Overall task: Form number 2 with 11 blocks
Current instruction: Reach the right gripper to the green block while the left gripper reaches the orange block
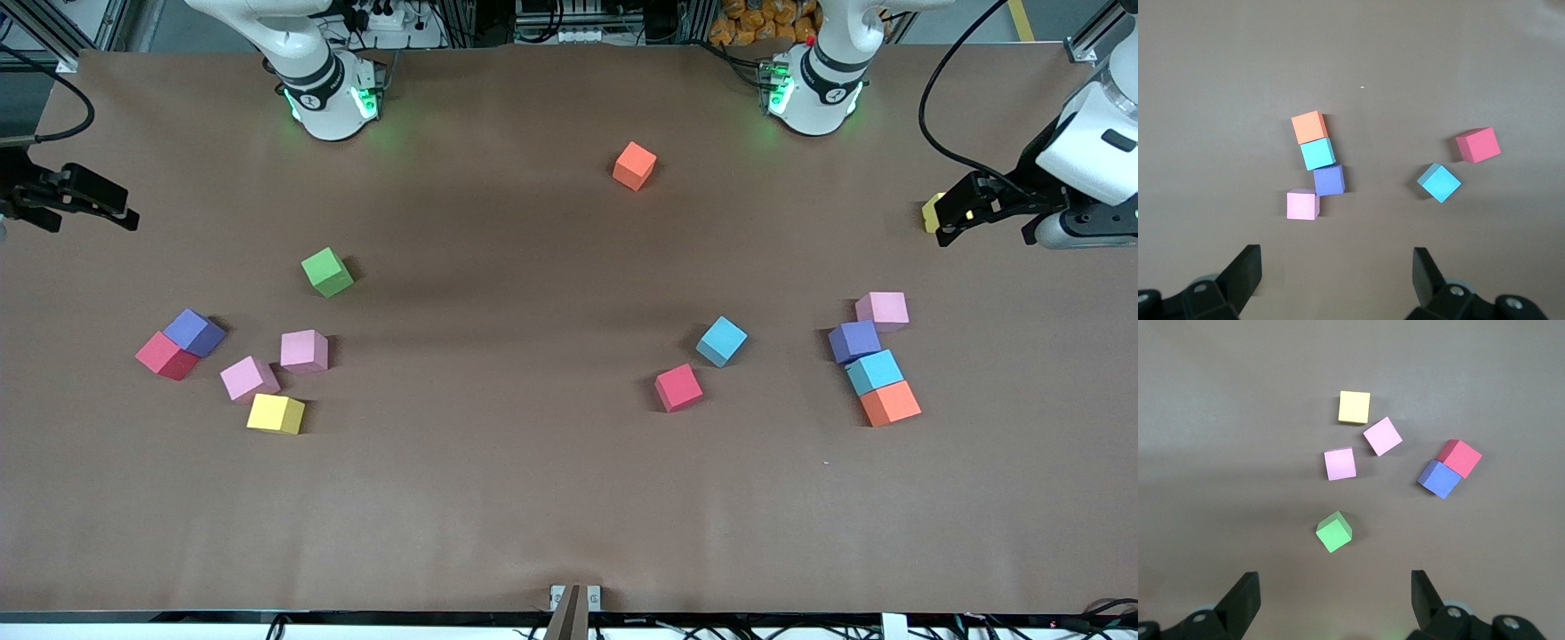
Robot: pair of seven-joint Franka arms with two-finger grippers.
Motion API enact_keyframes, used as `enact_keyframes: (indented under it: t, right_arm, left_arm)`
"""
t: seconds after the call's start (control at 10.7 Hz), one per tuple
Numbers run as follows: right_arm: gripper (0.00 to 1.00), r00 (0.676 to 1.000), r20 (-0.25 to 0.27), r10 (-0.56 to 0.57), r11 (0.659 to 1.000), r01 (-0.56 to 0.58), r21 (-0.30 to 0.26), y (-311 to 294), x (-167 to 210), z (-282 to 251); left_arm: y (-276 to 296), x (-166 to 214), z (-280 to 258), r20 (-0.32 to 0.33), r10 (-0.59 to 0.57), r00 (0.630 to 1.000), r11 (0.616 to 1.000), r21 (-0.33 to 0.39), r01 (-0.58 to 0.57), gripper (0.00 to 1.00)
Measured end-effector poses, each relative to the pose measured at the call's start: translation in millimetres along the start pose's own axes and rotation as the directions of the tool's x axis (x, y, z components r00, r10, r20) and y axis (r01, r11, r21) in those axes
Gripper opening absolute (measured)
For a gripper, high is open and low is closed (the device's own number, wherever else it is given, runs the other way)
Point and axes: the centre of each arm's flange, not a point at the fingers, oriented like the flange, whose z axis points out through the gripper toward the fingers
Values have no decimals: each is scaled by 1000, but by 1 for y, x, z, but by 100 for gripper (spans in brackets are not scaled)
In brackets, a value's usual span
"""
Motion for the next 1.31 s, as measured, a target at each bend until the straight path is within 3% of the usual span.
enact_keyframes:
  t: [0.37,0.66,0.94,1.12,1.31]
  right_arm:
    - [100,1000,1,1,1000,-1,0,0,0,0]
    - [100,1000,14,0,1000,0,0,-1,4,7]
    - [100,994,109,-8,1000,8,2,-5,42,73]
    - [100,985,170,-22,1000,22,3,-8,82,151]
    - [100,966,251,-54,998,51,21,-22,98,226]
  left_arm:
    - [3,-1,2,7,5,1000,1000,-2,-5,100]
    - [46,-18,57,132,55,990,998,-25,-52,100]
    - [98,-46,153,227,52,972,997,-66,-38,100]
    - [148,-88,220,266,-45,963,999,-14,51,100]
    - [192,-135,263,317,-113,942,993,2,118,100]
